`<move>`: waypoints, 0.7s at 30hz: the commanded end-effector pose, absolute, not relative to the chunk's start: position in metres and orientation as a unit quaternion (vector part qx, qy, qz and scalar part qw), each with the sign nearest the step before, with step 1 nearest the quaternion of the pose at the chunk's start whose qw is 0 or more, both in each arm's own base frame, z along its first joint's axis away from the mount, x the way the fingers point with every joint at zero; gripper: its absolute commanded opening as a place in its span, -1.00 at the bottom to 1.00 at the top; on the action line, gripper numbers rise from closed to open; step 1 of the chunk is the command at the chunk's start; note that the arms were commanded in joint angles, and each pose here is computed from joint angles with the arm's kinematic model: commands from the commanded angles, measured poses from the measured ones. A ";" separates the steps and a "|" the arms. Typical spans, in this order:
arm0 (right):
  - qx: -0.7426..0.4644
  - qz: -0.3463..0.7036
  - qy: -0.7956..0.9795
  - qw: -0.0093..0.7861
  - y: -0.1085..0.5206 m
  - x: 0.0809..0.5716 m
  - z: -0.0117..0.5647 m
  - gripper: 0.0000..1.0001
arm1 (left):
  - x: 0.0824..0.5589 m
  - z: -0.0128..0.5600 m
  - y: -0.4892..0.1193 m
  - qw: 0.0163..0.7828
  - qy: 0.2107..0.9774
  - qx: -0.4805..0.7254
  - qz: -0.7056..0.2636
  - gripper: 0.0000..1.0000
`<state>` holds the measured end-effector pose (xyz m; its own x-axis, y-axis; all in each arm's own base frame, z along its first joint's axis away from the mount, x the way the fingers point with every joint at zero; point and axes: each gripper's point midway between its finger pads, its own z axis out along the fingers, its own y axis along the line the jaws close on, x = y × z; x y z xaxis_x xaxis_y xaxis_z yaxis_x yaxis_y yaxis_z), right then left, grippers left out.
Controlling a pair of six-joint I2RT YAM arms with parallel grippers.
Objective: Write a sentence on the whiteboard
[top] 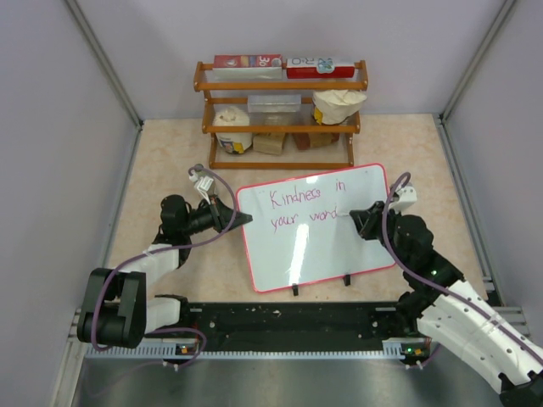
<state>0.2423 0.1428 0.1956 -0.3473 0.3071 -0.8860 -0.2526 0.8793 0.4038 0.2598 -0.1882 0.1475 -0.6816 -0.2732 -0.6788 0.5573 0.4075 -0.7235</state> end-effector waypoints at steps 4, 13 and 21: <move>0.020 0.229 0.797 0.558 0.136 0.238 0.180 -1.00 | 0.279 0.122 -0.175 0.448 0.761 0.119 -0.454 -1.00; 0.026 0.223 0.793 0.567 0.132 0.240 0.188 -1.00 | 0.279 0.122 -0.175 0.448 0.761 0.119 -0.454 -1.00; 0.027 0.233 0.775 0.587 0.136 0.247 0.215 -1.00 | 0.279 0.122 -0.175 0.448 0.761 0.119 -0.454 -1.00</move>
<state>0.2393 0.1400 0.1918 -0.3586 0.3038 -0.8827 -0.2418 0.8831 0.4021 0.2599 -0.1881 0.1474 -0.6814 -0.2736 -0.6789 0.5570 0.4080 -0.7234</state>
